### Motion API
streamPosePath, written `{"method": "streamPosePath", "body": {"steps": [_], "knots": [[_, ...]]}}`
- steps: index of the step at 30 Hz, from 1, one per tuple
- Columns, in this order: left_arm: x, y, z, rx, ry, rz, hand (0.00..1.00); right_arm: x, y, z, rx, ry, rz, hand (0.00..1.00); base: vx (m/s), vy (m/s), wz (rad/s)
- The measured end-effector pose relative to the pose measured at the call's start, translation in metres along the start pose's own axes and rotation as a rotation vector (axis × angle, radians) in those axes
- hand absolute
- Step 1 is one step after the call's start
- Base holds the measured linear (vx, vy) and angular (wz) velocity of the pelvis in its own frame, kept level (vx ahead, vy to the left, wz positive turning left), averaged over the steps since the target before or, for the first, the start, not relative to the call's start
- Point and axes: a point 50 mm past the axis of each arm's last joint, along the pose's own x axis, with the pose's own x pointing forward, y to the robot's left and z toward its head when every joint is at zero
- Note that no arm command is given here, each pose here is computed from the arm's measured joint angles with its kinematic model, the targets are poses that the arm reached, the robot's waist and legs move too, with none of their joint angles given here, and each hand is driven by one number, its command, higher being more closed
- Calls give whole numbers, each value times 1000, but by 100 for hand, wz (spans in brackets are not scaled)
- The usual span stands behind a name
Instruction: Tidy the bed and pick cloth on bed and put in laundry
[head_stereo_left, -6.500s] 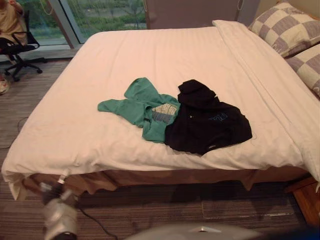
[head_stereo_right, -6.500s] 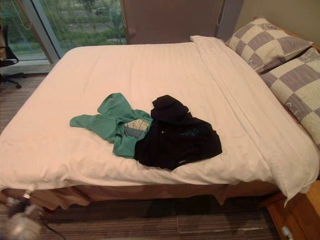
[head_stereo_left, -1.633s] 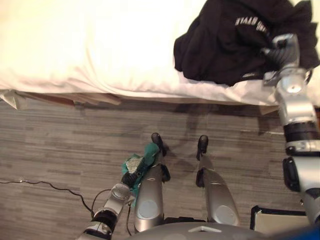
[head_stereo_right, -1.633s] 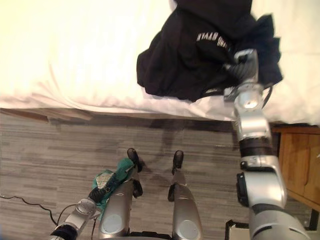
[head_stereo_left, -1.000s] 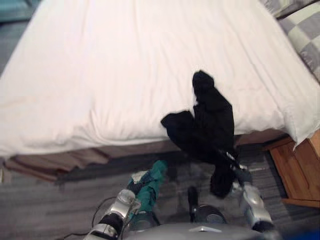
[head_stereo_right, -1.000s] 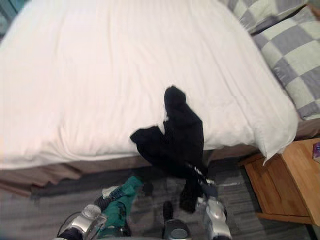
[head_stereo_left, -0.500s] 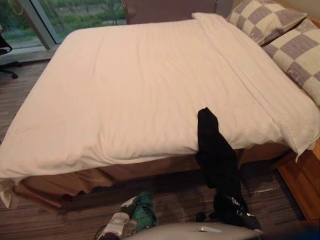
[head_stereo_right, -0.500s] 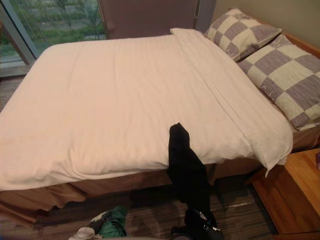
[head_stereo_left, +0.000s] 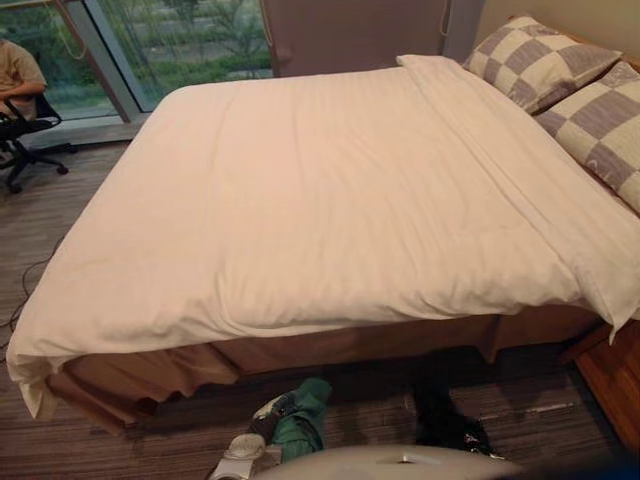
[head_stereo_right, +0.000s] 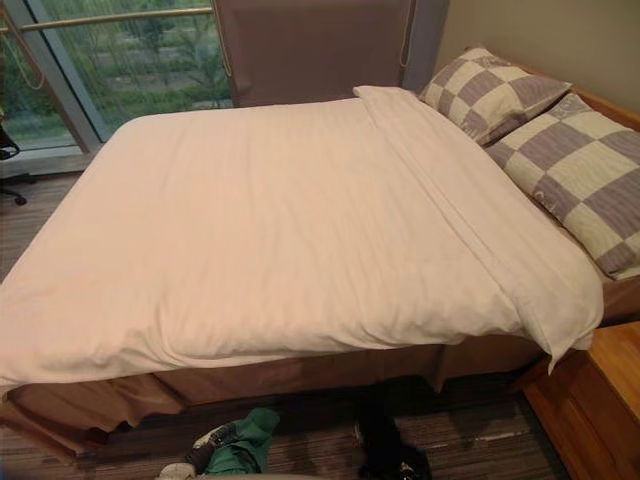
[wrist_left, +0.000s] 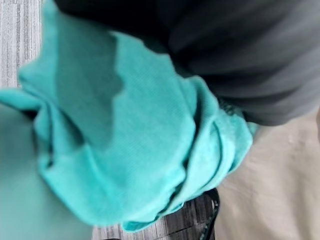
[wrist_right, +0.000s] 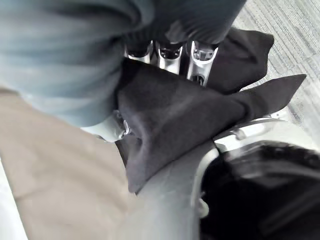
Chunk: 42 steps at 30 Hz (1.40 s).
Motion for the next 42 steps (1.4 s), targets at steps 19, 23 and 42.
{"method": "streamPosePath", "body": {"steps": [19,23,42], "knots": [[-3,8,-19,-442,2,86,100,12,23,21,-434,33,207,100,-5,-52,56],[-3,19,-5,-530,-77,71,100,11,27,19,-473,38,224,100,-6,34,177],[-2,17,9,-305,-114,-77,100,17,31,40,-167,-59,157,100,80,75,142]]}}
